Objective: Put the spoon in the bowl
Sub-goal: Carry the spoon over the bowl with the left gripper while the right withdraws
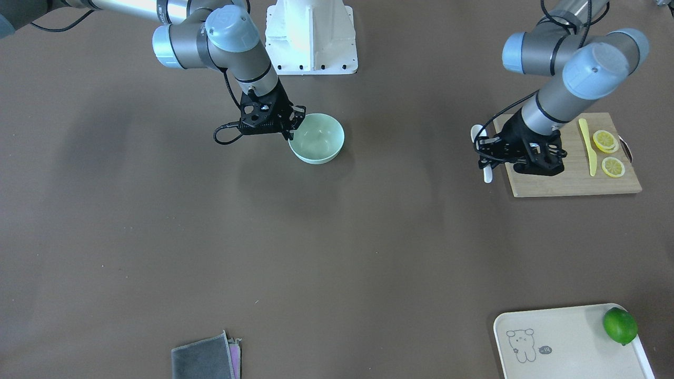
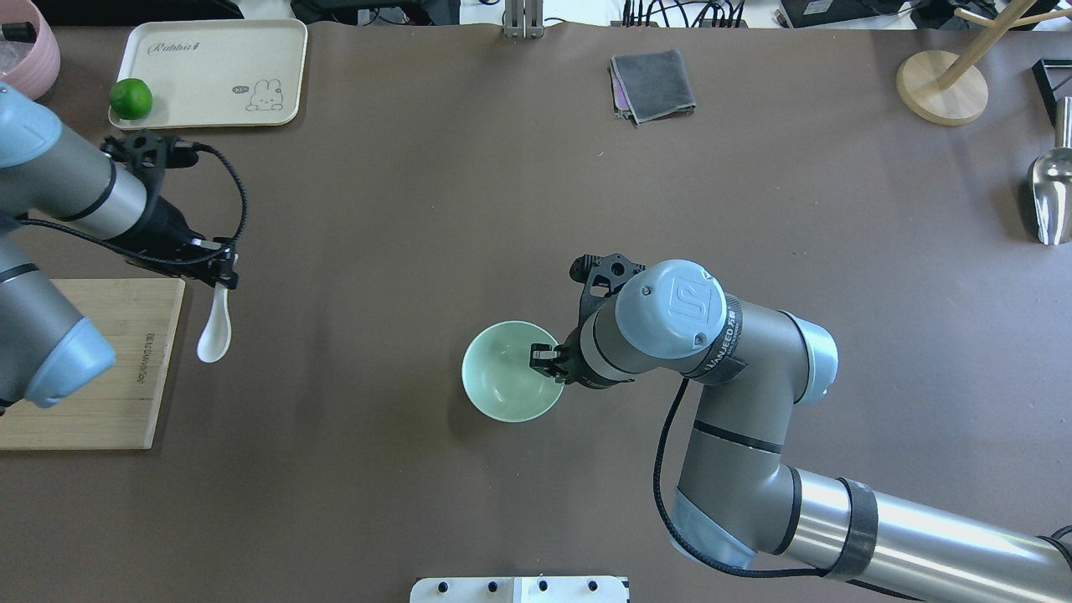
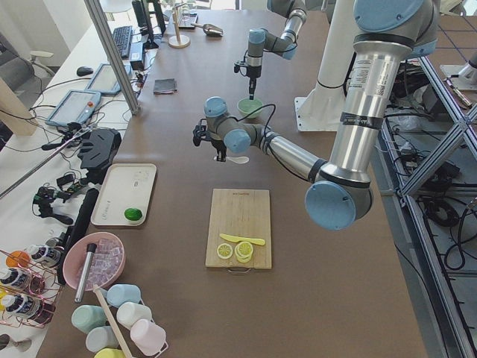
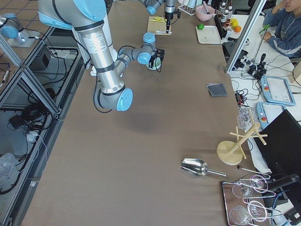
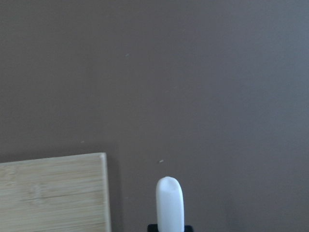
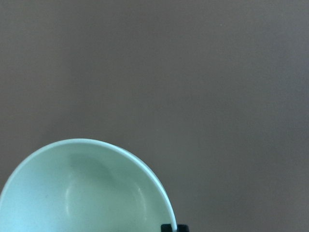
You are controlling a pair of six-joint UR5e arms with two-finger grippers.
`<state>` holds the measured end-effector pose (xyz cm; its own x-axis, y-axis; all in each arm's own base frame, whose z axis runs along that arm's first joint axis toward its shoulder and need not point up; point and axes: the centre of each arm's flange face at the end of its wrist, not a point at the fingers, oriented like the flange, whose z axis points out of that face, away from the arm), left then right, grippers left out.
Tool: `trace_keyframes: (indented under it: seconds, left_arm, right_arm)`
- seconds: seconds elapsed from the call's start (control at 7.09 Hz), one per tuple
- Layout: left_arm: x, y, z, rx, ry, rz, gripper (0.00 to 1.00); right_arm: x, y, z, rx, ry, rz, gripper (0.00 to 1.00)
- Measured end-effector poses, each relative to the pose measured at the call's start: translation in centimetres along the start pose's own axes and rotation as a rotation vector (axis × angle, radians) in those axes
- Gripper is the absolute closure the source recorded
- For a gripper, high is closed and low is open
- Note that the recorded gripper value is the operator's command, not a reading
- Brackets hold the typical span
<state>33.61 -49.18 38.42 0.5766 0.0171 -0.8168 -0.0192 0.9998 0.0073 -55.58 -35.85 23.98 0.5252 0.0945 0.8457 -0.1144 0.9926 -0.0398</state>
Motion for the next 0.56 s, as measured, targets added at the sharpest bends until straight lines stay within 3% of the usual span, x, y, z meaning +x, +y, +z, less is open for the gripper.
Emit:
trace_keyframes:
  seconds: [0.28, 0.56]
  left_arm:
    - [9.0, -0.9, 1.9, -0.016, 0.043, -0.084, 1.00]
    - [16.1, -1.2, 3.7, -0.002, 0.055, -0.141, 1.00]
  right_arm:
    - [1.5, -0.7, -2.7, 0.011, -0.011, 0.016, 0.00]
    - [7.2, -4.0, -10.0, -0.016, 0.001, 0.035, 0.00]
